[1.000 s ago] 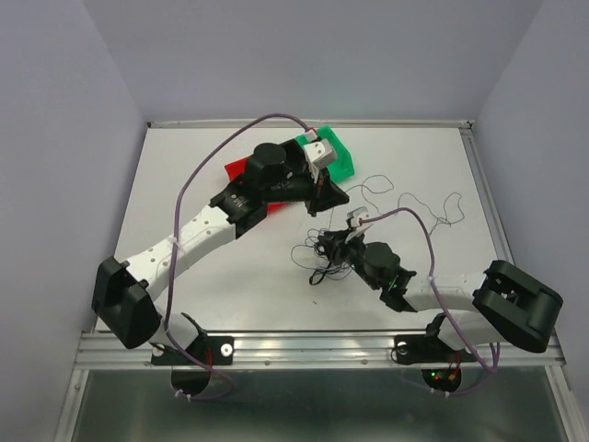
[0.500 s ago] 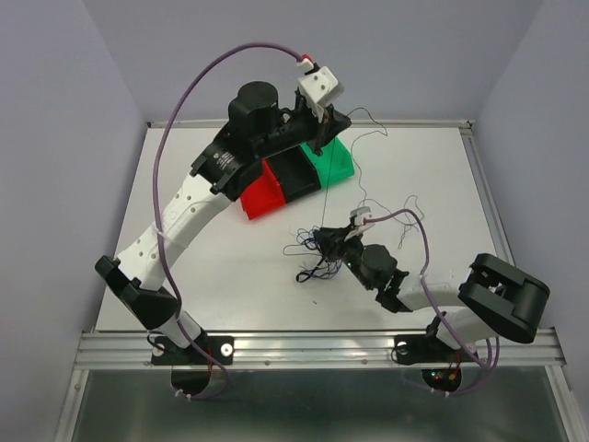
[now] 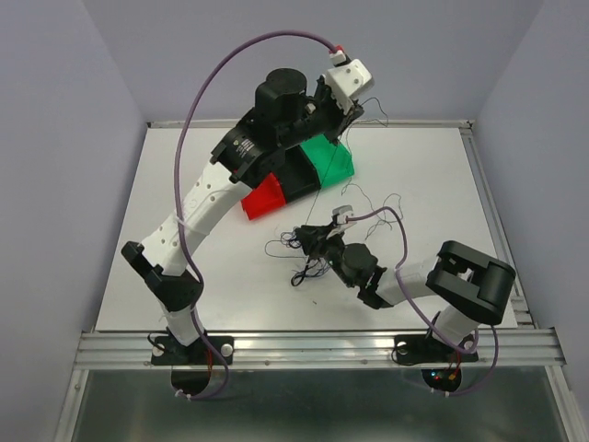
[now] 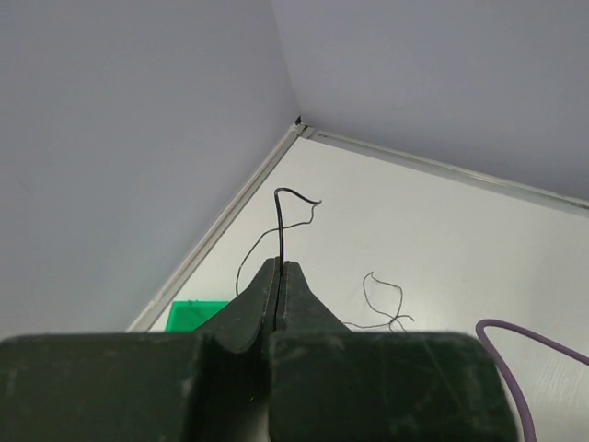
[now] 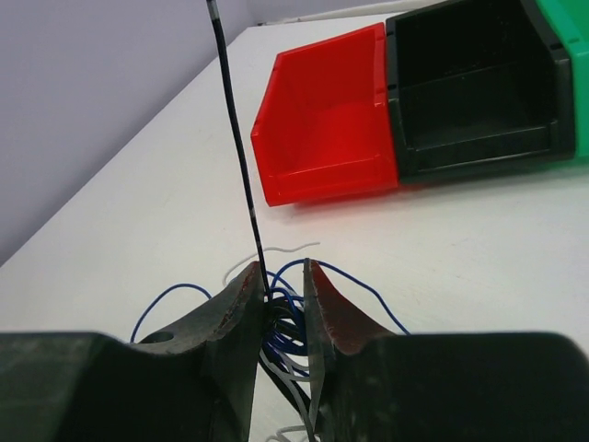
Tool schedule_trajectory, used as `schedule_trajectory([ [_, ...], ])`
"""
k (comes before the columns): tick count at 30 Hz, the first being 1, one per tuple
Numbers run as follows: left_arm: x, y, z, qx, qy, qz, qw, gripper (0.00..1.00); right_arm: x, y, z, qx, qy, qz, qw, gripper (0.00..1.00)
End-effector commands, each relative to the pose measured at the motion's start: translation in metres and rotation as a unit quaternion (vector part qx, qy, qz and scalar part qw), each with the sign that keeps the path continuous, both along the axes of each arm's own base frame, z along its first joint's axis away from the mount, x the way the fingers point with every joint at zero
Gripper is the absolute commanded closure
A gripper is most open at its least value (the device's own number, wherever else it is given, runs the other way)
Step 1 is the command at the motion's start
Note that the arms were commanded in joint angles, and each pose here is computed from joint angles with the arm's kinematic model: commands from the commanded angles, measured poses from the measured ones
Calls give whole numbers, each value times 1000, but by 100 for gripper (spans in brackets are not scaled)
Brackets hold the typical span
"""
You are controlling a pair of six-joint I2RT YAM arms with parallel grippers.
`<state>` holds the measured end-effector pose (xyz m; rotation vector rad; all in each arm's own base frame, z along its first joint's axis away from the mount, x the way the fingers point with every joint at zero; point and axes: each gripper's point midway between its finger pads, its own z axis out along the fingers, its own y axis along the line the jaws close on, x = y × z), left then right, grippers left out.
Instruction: Untangle the cables
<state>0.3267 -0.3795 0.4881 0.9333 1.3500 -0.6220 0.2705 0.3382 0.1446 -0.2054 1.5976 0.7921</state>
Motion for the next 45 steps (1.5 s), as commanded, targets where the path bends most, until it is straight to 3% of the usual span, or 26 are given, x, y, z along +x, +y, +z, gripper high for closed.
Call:
schedule_trajectory([
  [1, -72, 70, 206, -216, -271, 44, 937, 100, -31, 3, -88, -126, 82, 43, 988, 71],
  [4, -85, 79, 229, -231, -309, 70, 920, 100, -34, 5, -99, -126, 98, 48, 986, 70],
  [8, -102, 91, 252, -244, -341, 98, 902, 100, -38, 5, -98, -117, 106, 46, 986, 55],
  [11, -112, 102, 260, -255, -352, 113, 893, 100, -35, -10, -101, -121, 121, 11, 985, 55],
  [17, -119, 116, 266, -267, -355, 130, 887, 100, -52, -31, -138, -134, 194, -14, 972, 61],
  [20, -121, 116, 262, -266, -351, 124, 889, 100, -62, -48, -139, -138, 193, -25, 971, 76],
  [24, -114, 113, 255, -259, -353, 140, 888, 100, -71, -57, -124, -114, 186, -19, 976, 79],
  [26, -109, 116, 255, -257, -353, 159, 885, 100, -78, -60, -124, -111, 190, -17, 975, 87],
  [29, -101, 118, 256, -248, -367, 189, 876, 100, -90, -66, -141, -125, 225, -33, 966, 99],
  [33, -99, 142, 270, -261, -386, 244, 850, 100, -101, -91, -170, -177, 269, -96, 942, 99],
  [36, -100, 155, 274, -243, -411, 275, 834, 100, -109, -102, -177, -171, 294, -114, 933, 99],
  [40, -97, 152, 266, -224, -412, 277, 839, 100, -114, -99, -162, -159, 281, -106, 940, 96],
  [45, -87, 123, 224, -197, -388, 240, 868, 100, -113, -91, -111, -87, 244, -68, 964, 82],
])
